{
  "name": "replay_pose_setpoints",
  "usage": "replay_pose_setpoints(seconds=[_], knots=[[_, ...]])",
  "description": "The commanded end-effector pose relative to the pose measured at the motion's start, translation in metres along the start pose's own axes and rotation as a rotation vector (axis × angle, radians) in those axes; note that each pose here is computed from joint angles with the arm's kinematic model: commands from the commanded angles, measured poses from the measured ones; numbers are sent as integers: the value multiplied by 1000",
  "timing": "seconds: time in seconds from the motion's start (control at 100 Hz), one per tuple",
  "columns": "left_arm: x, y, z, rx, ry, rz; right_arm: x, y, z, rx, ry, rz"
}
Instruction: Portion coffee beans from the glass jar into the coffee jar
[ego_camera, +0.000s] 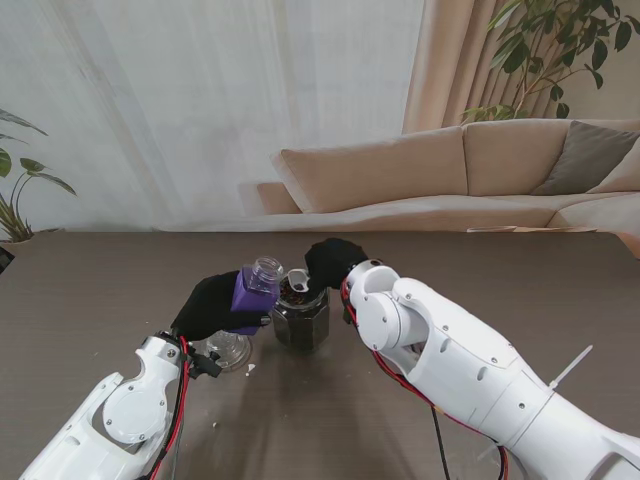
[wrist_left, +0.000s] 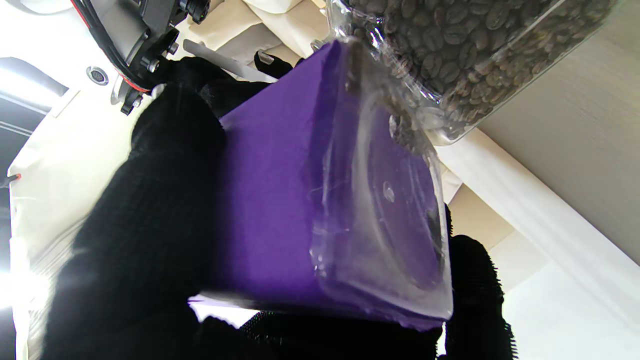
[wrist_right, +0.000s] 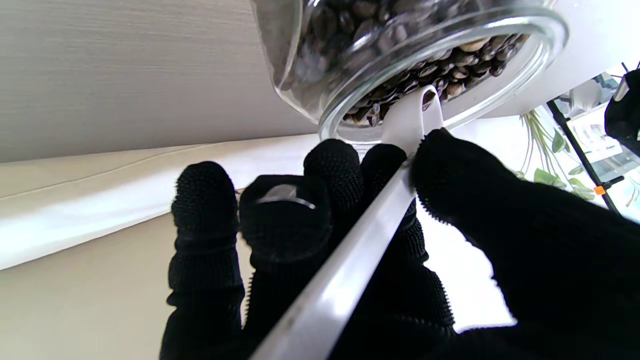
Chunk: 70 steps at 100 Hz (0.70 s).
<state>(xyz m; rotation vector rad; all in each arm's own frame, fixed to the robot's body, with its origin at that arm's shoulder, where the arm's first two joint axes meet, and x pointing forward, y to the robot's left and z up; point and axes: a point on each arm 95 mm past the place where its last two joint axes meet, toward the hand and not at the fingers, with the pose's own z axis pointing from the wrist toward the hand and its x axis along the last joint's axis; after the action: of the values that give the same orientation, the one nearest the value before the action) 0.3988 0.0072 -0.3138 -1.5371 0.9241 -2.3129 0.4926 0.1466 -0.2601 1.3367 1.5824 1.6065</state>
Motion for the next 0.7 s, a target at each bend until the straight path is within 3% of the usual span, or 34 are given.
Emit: replay_pose_setpoints(seconds=[0.0, 0.42, 0.69], knots=[[2, 2, 1, -16, -2, -4, 1, 2, -1, 4, -2, 2], [-4, 5, 5, -23, -30, -11, -3, 13, -8, -7, -10, 42], [-10, 9, 5, -36, -55, -14, -1, 35, -19, -46, -3, 63]])
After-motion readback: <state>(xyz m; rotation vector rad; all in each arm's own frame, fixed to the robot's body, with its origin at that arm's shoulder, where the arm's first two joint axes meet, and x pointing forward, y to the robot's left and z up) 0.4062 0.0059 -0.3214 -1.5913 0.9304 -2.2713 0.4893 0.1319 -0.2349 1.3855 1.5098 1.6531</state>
